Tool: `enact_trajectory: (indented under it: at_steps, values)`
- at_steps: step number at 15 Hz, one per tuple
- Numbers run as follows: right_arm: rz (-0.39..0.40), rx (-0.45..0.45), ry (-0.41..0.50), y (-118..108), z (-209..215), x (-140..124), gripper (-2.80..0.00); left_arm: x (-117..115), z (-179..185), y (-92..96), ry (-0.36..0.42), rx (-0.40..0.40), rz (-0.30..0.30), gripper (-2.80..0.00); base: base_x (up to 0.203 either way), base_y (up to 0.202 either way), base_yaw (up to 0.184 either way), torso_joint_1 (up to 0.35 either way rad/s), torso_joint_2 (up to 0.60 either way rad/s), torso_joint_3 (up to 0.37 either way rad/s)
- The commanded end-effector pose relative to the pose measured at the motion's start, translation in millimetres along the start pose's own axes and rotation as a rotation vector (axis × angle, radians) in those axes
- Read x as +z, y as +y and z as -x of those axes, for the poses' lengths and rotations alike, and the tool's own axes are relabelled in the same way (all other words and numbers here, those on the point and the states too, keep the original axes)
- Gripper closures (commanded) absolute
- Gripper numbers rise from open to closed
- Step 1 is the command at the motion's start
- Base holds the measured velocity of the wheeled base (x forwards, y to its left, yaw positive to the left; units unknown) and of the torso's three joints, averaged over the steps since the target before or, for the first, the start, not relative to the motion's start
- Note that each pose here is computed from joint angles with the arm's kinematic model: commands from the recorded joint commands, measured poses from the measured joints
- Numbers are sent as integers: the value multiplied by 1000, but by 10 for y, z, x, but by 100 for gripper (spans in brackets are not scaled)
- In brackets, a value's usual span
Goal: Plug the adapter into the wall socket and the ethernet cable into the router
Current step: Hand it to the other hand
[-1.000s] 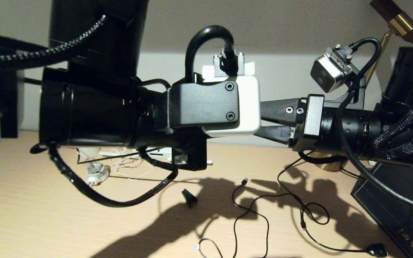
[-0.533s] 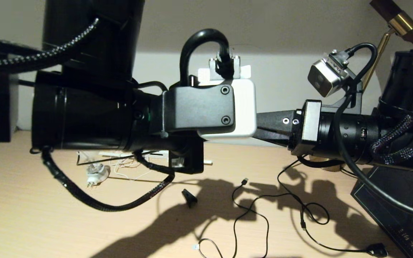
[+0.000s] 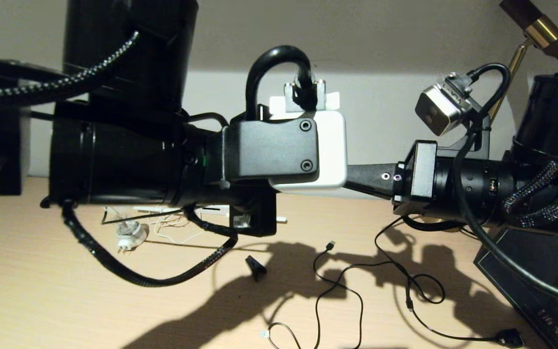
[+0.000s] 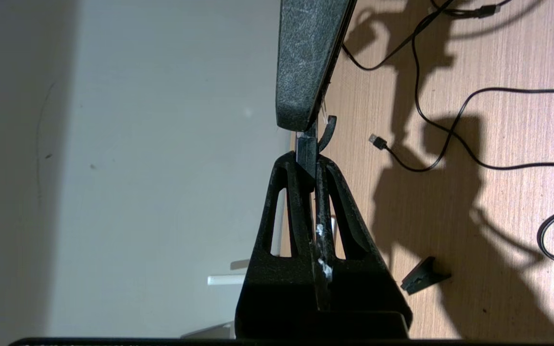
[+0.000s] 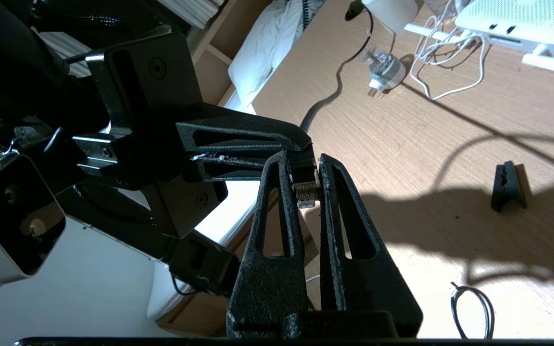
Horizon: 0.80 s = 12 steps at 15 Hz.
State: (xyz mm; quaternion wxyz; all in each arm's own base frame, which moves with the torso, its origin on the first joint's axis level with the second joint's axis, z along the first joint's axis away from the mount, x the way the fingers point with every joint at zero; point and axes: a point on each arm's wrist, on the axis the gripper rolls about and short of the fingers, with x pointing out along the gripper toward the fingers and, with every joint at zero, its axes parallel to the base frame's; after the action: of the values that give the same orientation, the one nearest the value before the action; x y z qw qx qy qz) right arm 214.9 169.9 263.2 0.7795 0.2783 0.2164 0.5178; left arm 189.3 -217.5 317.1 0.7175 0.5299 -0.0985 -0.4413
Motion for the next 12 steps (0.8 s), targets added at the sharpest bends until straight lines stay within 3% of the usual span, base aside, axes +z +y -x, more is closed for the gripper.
enact_trajectory:
  at_steps: [1,5,6,10,12]
  values:
    - [-6,3,6,-3,1,-12,0,3,-12,8,-3,6,-7,0,0,0,0,0,0,0]
    - [-9,5,5,5,7,-8,0,18,-5,29,-17,33,-5,0,0,0,0,0,0,0]
    - [-7,8,0,25,23,1,0,14,1,20,-16,30,-5,-280,0,0,0,0,0,0]
    - [-27,-1,-17,33,68,26,0,1,67,-6,-24,51,-2,-280,0,0,0,0,0,0]
    - [-149,-26,-73,-14,187,142,0,-80,220,-34,-28,77,5,-280,0,0,0,0,0,0]
